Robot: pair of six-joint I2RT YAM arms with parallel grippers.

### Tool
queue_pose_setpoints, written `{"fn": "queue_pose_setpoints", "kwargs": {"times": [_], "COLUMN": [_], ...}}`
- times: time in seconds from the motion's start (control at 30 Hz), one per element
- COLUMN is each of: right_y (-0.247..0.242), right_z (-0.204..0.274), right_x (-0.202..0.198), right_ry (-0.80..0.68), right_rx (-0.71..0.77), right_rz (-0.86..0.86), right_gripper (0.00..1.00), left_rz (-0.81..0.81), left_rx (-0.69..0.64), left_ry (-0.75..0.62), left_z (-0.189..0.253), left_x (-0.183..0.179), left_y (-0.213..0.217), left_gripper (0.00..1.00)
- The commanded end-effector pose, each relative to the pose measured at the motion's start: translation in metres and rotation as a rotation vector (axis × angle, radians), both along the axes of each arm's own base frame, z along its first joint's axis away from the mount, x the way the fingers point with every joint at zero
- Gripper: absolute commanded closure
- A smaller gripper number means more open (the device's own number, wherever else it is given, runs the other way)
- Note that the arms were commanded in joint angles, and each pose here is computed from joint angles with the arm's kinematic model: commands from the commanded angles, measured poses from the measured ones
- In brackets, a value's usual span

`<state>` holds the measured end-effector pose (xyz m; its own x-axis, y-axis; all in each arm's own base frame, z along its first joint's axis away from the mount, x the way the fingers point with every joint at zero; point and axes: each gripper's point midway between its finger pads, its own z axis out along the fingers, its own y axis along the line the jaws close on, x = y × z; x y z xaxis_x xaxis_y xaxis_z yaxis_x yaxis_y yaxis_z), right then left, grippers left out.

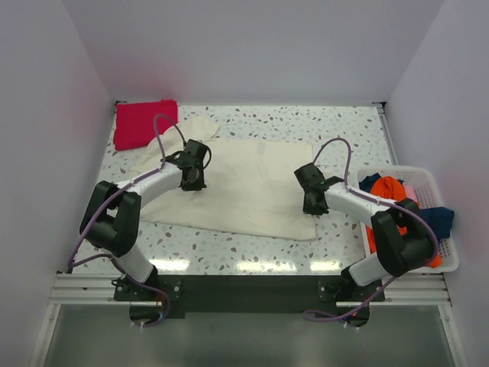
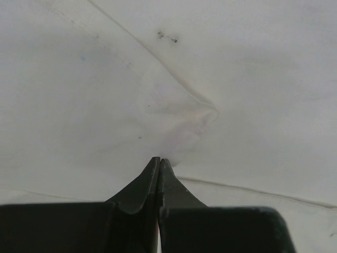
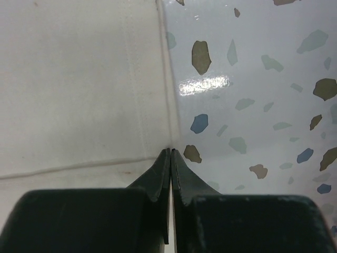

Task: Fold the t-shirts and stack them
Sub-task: Fold the tshirt

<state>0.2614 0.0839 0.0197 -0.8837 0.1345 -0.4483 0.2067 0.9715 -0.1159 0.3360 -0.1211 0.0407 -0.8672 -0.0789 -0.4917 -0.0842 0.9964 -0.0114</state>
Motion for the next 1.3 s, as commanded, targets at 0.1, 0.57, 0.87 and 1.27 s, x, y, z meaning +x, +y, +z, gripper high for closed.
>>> {"fn": "queue_pose_setpoints", "kwargs": {"times": [0.1,0.57,0.87,1.27], "right_y": [-0.005,-0.012,-0.005,-0.001], "right_z": [0.021,0.041,0.037,0.032], "right_x": [0.003,0.007,0.009,0.011], "right_ry": [-0.057,-0.098,-0.089,-0.082], "right_rx": [0.007,-0.026,0.002,0.016], "right_rz": [-0.025,-0.033,-0.022,-0.013], "right_gripper": [1.0,1.0,1.0,1.0], "left_rz": [-0.001,0.026,-0.043,-0.097], "left_rx": [-0.001,0.021,0.001,-0.006], "left_ry": [-0.11,-0.146,-0.088,-0.005], "left_z": [0.042,0.058,0.035,0.008], "left_x": [0.017,0.019,0.02,0.018], "left_y": [-0.001,0.012,0.001,-0.012], "left_gripper": [1.0,1.0,0.53,0.53]}}
